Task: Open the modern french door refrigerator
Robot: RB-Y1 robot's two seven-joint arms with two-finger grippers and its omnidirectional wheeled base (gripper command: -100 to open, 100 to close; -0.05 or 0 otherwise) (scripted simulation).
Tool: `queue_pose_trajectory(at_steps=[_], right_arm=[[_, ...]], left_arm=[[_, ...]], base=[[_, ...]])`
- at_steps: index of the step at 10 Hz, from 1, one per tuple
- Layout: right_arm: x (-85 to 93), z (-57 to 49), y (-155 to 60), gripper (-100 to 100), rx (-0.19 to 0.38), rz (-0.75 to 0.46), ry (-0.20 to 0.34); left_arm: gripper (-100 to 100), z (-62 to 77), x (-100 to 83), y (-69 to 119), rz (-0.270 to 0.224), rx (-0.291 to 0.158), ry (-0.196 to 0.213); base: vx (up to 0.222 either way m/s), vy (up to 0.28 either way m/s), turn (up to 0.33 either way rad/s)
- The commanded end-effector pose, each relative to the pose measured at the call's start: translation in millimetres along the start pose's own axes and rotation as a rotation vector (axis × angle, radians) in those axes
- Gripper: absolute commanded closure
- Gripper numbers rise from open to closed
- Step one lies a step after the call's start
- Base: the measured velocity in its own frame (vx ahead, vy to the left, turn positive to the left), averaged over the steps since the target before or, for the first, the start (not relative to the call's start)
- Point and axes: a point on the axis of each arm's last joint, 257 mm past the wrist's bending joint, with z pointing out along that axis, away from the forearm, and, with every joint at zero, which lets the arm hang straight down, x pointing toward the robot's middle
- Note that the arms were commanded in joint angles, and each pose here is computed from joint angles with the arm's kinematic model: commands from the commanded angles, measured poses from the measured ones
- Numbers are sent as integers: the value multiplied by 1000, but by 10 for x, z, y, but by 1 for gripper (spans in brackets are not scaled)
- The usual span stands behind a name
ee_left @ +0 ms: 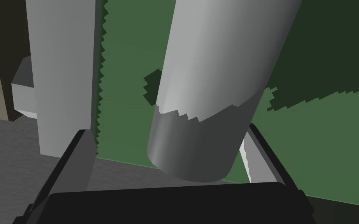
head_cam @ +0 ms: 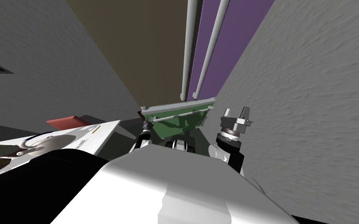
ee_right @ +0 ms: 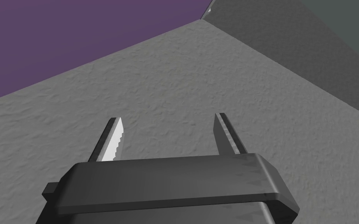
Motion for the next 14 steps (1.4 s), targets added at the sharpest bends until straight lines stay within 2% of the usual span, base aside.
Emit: queue_pose_trajectory(at_steps=[1, 3, 5, 6, 7, 13, 14], right_arm=[[0, 0, 0, 0, 0, 0, 0], [0, 0, 0, 0, 0, 0, 0], [0, 0, 0, 0, 0, 0, 0], [0, 0, 0, 0, 0, 0, 0], [0, 0, 0, 0, 0, 0, 0], [1, 1, 0, 0, 0, 0, 0], [0, 0, 0, 0, 0, 0, 0]], left_arm=[[-100, -92, -69, 193, -69, -23, -61], [-100, -139, -59, 279, -108, -31, -91], [-100, -121, -88, 187, -96, -28, -86], [-100, -132, -84, 232, -97, -30, -86], [100, -131, -87, 231, -97, -32, -86], [100, -176, -78, 137, -95, -20, -81], [100, -218, -74, 169, -94, -31, -80]], base=[[11, -74, 58], [14, -45, 29], [42, 1, -5], [51, 15, -5], [9, 8, 10], [-139, -71, 9], [-124, -82, 14]])
